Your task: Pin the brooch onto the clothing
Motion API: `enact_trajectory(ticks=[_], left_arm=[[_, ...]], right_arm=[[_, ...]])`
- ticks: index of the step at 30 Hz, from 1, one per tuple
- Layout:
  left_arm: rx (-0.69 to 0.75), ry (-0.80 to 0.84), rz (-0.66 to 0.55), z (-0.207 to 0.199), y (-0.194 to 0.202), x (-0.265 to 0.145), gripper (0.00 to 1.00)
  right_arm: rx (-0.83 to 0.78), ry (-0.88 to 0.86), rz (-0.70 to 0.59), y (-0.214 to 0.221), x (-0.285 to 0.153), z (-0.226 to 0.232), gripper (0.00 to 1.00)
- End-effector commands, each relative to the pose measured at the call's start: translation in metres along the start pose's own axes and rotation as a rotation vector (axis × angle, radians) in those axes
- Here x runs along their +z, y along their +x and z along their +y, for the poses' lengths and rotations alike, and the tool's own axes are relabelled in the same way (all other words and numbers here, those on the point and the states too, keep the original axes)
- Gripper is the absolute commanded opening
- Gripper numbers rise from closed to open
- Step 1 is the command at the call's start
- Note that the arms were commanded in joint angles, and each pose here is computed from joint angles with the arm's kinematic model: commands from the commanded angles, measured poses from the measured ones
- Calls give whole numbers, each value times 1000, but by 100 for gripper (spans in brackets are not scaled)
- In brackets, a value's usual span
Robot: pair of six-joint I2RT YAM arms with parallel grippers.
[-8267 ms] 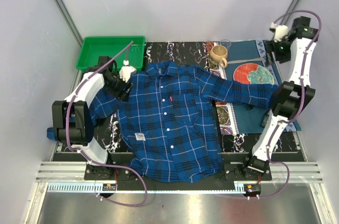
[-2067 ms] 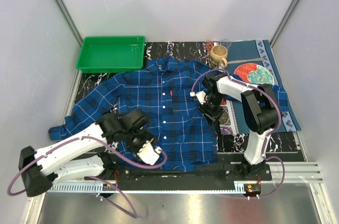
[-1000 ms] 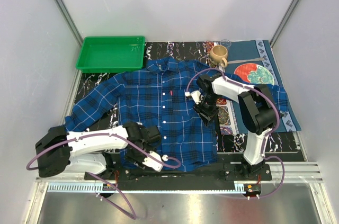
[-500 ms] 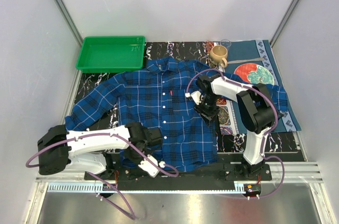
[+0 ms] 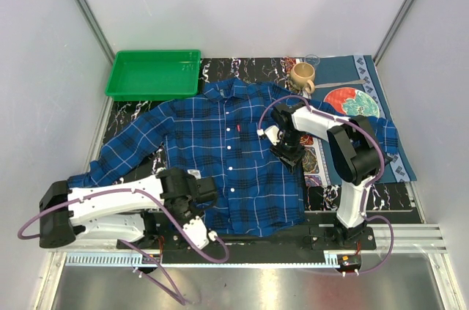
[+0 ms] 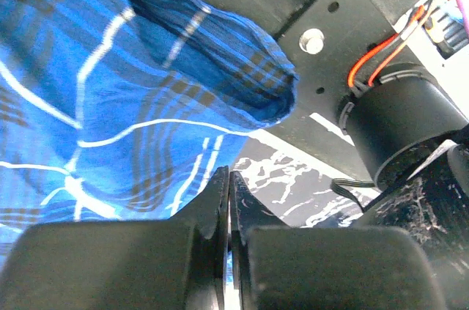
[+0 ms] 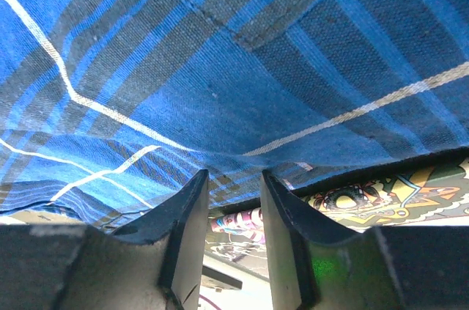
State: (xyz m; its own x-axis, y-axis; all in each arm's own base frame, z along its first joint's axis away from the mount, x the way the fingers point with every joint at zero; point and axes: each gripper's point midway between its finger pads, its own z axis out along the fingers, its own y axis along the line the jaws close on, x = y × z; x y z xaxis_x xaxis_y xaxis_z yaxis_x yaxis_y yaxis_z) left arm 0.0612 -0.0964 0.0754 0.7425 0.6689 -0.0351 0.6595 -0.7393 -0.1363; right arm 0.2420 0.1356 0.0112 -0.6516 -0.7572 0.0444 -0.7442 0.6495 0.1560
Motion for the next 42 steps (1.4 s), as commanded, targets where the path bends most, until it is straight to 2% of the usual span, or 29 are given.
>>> enact_trajectory(ticks=[1, 2, 4, 6, 7, 9, 10, 11, 12, 14, 16, 17, 18, 22, 27, 31, 35, 42], left_arm=[[107, 85, -19, -35, -4, -25, 0], [122, 66, -29, -35, -7, -27, 2], [140, 21, -44, -32, -9, -33, 19], [71, -91, -67, -10, -17, -47, 25], [-32, -136, -101, 1, -17, -53, 27], [-145, -293, -259, 43, -28, -83, 43], [-333, -379, -317, 65, -6, -96, 51], [-406, -520, -375, 99, 4, -117, 62], [-528, -542, -404, 113, 28, -118, 63], [-637, -645, -468, 147, 52, -131, 64], [-794, -646, -567, 169, 75, -128, 63], [-818, -678, -599, 182, 85, -132, 62], [-855, -643, -629, 190, 93, -119, 60], [-871, -592, -577, 204, 111, -76, 57], [-875, -469, -484, 190, 118, -25, 53], [-852, -363, -424, 157, 109, 13, 50], [-803, -313, -362, 130, 97, 30, 45], [-585, -241, -276, 93, 57, 44, 37]], right_arm=[[-32, -17, -69, -10, -16, 8, 41], [-39, -31, -78, -10, -19, 12, 42], [-66, -70, -114, -12, -33, 29, 43], [-103, -122, -152, -14, -46, 48, 45], [-119, -121, -199, -16, -59, 54, 46], [-139, -143, -269, -24, -77, 64, 48], [-126, -130, -305, -28, -86, 64, 48], [-125, -105, -333, -35, -89, 60, 49], [-120, -90, -340, -41, -89, 56, 49], [-106, -59, -329, -51, -84, 47, 48], [-81, -44, -301, -64, -71, 36, 45], [-81, -29, -300, -70, -67, 31, 45], [-79, -25, -284, -76, -59, 26, 45], [-108, -3, -224, -77, -33, 16, 45], [-151, 16, -114, -49, -3, 16, 44], [-167, 7, -78, -32, 3, 23, 44], [-187, -9, -59, -20, 4, 35, 45], [-210, -42, -62, -5, -7, 52, 45]])
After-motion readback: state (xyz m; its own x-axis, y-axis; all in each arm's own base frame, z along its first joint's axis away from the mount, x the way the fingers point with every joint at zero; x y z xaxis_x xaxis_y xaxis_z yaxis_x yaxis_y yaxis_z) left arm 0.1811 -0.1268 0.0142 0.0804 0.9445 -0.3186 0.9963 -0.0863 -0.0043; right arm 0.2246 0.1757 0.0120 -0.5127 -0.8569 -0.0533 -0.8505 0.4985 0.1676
